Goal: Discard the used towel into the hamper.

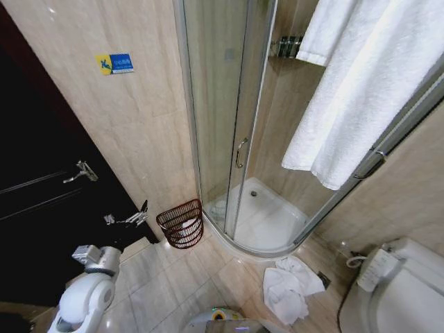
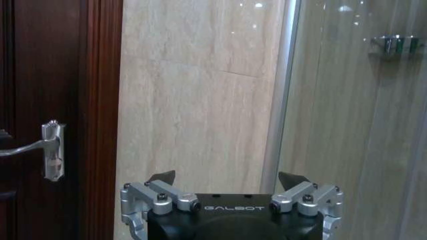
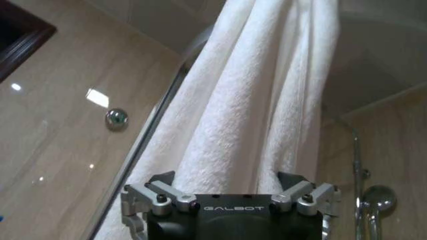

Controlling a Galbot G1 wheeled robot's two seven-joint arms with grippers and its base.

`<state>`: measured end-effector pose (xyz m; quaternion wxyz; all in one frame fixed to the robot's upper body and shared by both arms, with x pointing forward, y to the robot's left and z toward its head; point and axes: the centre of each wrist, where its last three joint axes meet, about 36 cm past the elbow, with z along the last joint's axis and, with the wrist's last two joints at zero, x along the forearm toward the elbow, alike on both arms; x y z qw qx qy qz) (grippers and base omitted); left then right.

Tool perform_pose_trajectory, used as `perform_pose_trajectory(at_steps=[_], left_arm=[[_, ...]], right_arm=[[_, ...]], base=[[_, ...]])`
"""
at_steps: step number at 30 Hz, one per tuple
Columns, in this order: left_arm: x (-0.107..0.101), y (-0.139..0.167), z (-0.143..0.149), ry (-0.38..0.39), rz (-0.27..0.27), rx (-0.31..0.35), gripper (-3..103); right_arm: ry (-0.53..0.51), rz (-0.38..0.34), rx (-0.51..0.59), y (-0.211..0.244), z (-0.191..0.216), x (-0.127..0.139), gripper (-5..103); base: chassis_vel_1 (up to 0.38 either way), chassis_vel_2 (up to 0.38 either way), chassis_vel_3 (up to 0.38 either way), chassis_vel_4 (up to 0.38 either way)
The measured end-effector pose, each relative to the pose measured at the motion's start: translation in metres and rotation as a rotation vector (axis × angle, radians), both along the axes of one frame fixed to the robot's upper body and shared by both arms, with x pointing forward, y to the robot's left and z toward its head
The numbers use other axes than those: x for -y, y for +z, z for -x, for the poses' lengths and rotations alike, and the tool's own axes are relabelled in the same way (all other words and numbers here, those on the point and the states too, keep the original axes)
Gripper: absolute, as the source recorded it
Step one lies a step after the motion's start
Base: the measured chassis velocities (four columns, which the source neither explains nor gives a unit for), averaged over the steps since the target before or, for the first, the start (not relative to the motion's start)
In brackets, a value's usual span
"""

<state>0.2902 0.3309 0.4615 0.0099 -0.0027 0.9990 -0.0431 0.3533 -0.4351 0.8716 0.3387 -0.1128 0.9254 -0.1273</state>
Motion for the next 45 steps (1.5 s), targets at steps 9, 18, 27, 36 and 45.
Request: perform_pose_trajectory(at_steps=[9, 18, 27, 36, 45], left_arm=[[0.000, 0.000, 0.000, 0.000, 0.000, 0.000, 100], [0.000, 0.000, 0.000, 0.000, 0.000, 0.000, 100], [0.000, 0.000, 0.000, 0.000, 0.000, 0.000, 100], [0.000, 0.000, 0.000, 0.000, 0.000, 0.000, 100], [0.000, 0.000, 0.000, 0.000, 0.000, 0.000, 100]], right_arm=[[-0.042, 0.003, 0.000, -0.002, -0.008, 0.005, 66], [-0.063, 0.007, 0.000, -0.006, -0.009, 0.006, 33], [-0.065, 0.001, 0.002, -0.009, -0.008, 0.007, 5], [-0.053, -0.009, 0.006, -0.016, -0.005, 0.007, 4], [-0.014, -0.028, 0.017, -0.032, 0.008, -0.004, 4]], base=[[0.000, 0.000, 0.000, 0.000], [0.000, 0.000, 0.000, 0.000], [0.000, 0.000, 0.000, 0.000], [0.000, 0.000, 0.000, 0.000], [0.000, 0.000, 0.000, 0.000]])
